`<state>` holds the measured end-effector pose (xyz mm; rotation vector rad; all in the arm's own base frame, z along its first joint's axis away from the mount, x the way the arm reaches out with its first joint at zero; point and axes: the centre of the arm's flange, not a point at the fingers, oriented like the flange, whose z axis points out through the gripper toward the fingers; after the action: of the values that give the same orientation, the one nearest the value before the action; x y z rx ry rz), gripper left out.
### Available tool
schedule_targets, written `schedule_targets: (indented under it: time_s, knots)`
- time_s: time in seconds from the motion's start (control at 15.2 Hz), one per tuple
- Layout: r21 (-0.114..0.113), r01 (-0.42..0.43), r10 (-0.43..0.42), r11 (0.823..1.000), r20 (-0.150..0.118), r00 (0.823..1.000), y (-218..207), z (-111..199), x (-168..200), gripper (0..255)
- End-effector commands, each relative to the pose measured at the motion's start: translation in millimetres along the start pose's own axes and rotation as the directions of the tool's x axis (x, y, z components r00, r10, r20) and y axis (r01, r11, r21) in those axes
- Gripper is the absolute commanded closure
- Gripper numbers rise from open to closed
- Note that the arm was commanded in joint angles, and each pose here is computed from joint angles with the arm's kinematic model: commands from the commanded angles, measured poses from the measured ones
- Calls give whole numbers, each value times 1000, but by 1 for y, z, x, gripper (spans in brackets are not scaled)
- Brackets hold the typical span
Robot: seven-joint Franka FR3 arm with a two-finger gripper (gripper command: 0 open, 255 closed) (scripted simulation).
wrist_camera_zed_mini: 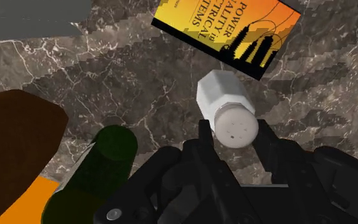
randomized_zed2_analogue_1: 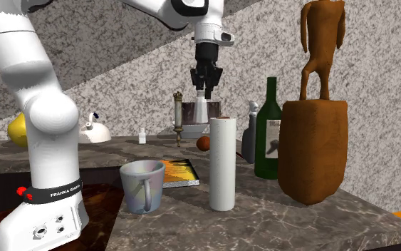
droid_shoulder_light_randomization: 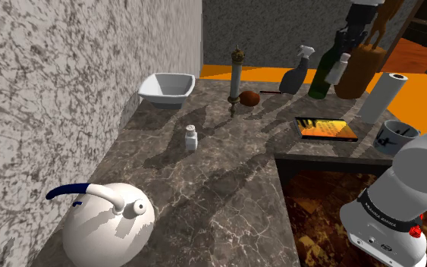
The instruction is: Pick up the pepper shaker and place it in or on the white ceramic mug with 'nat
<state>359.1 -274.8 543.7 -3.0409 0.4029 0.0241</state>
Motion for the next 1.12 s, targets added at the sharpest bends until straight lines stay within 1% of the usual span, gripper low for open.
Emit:
schedule_targets:
  time_s: [0.0,1.06]
  knots:
    - [0,1,-1,1000,0,1000,8,-4,-29,255]
    - [0,1,-1,1000,0,1000,90,-26,-222,255]
